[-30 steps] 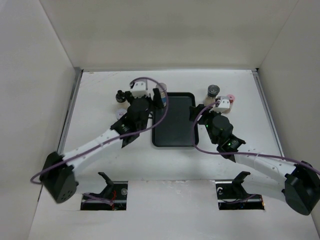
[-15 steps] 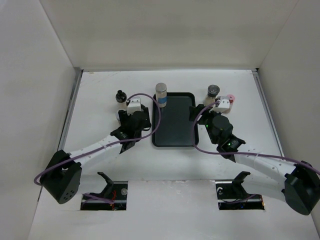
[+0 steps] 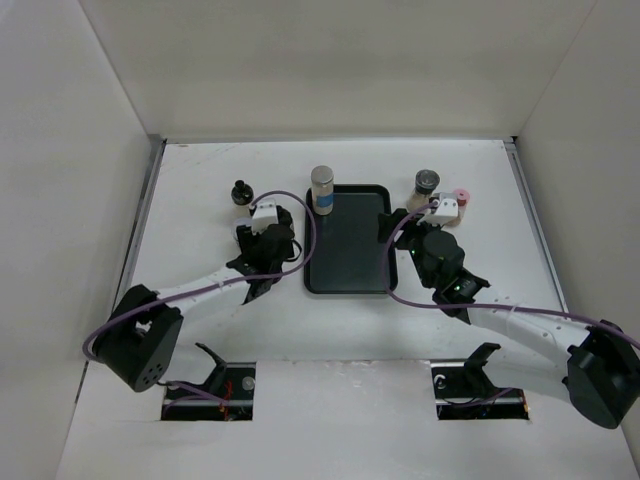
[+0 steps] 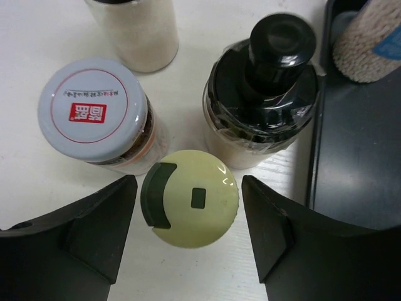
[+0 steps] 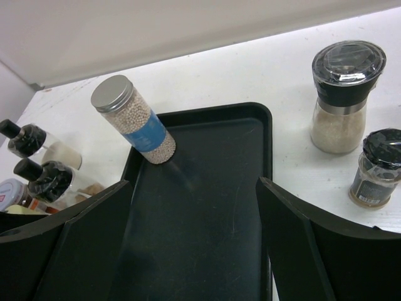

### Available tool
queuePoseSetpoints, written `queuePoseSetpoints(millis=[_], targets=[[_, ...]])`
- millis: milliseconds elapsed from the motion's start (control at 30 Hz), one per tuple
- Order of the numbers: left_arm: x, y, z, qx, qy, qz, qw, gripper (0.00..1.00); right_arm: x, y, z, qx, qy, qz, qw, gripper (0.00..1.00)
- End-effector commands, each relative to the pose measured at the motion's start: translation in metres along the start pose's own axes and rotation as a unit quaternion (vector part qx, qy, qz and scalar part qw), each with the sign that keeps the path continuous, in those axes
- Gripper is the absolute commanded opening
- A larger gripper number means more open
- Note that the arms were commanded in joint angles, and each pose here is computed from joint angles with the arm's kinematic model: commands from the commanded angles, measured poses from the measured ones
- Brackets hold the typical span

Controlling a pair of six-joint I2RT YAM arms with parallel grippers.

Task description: Organize the condiment bottles

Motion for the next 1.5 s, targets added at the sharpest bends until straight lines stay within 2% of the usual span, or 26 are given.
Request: queuePoseSetpoints(millis=[0,67,200,267,467,633,800,1000,1200,1467], targets=[[0.008,-0.022,-0.013,-0.038,0.014,-0.026,0.999,0.64,0.001,-0.014,0.006,0.021,-0.007,-0.026,0.999,0.87],[0.007,-0.022,-0.013,-0.041,0.014,-0.03,0.999,0.57,0.002,-0.014,0.006,0.016,-0.007,-0.024,1.0,0.87],[-0.002,-0.027,-0.012,-0.048,0.018,-0.045,0.998,0.36,0.004,-0.013,0.006,0.016,-0.006,-0.024,1.0,0.87],[-0.013,-0.03,-0.011,-0.05,0.025,-0.056,0.997,0.3,0.005,-0.013,0.007,0.012,-0.005,-0.021,1.0,0.87],[-0.063,-0.042,-0.038,-0.043,0.096,-0.076,0.992,0.28,0.0,-0.018,0.005,0.023,-0.007,-0.032,0.999,0.86],[-0.082,-0.068,-0.096,-0.045,0.158,-0.086,0.983,0.28,-0.005,-0.027,-0.014,0.042,0.033,-0.055,0.997,0.85],[-0.045,-0.084,-0.163,-0.025,0.174,-0.096,0.98,0.28,-0.015,-0.037,-0.048,0.083,0.092,-0.089,0.988,0.85],[0.024,-0.092,-0.236,-0.003,0.166,-0.102,0.981,0.27,-0.016,-0.039,-0.058,0.117,0.087,-0.092,0.985,0.85],[0.07,-0.096,-0.259,-0.012,0.158,-0.101,0.982,0.27,-0.019,-0.042,-0.062,0.12,0.089,-0.098,0.984,0.85],[0.093,-0.085,-0.255,0.005,0.135,-0.092,0.987,0.32,-0.017,-0.041,-0.061,0.118,0.088,-0.095,0.984,0.85]])
Point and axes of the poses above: each gripper's point midway between its finger pads, its own x axis out along the fingers, its own z axis along the line the jaws close on, y = z × x, the point moved 5 cm from there along -x, back along the fingers, and after that the axes turned 1 degree about -x, right-handed, at the moved point
